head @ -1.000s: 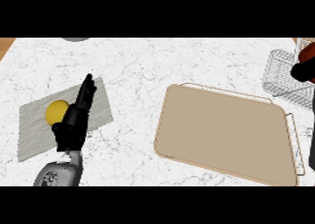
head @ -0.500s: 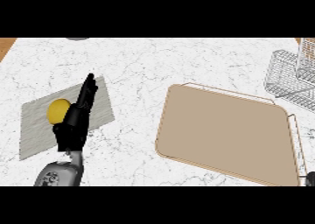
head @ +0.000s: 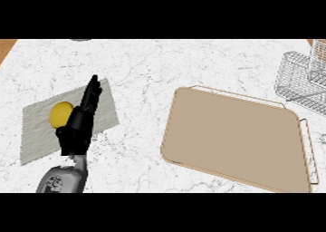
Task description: Pick the bell pepper from the tray and place it in the tiered basket
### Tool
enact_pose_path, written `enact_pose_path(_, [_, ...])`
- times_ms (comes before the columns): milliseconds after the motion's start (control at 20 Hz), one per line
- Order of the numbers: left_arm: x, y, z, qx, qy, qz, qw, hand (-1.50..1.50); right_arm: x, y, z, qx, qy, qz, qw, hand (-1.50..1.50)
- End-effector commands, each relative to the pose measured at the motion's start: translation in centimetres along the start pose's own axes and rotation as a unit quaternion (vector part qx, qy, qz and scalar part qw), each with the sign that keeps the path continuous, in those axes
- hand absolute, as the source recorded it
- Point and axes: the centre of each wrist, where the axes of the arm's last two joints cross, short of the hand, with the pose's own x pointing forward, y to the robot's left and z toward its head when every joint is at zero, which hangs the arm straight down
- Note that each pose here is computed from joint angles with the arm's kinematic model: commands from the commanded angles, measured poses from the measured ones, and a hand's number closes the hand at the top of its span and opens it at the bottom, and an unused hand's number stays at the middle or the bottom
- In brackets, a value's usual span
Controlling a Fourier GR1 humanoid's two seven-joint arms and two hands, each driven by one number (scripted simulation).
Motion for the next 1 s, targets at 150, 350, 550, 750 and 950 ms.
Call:
enact_pose_path(150, [0.0,-0.1,-1.6,0.005,0.003,0.0,1.0,0.0,-2.1,1.8,-3.9,-0.012,0.009,0.033,0.999,1.5])
enact_pose_path(350, [-1.7,1.2,2.0,-0.001,0.005,0.001,1.0,0.0,-3.8,2.8,-5.9,-0.014,0.019,0.049,0.999,1.5])
enact_pose_path(550, [-0.5,0.7,0.9,0.005,0.005,-0.001,1.0,0.0,-5.9,5.1,-7.3,0.019,0.072,-0.042,0.996,1.5])
enact_pose_path(750, [-1.4,0.5,0.7,-0.006,0.003,-0.005,1.0,0.0,-5.2,6.5,-7.7,0.032,0.076,-0.11,0.99,-1.5])
enact_pose_path(950, [0.6,-1.4,0.1,0.007,0.009,0.0,0.9999,0.0,-7.6,6.8,-8.4,0.022,0.063,-0.188,0.98,-1.5])
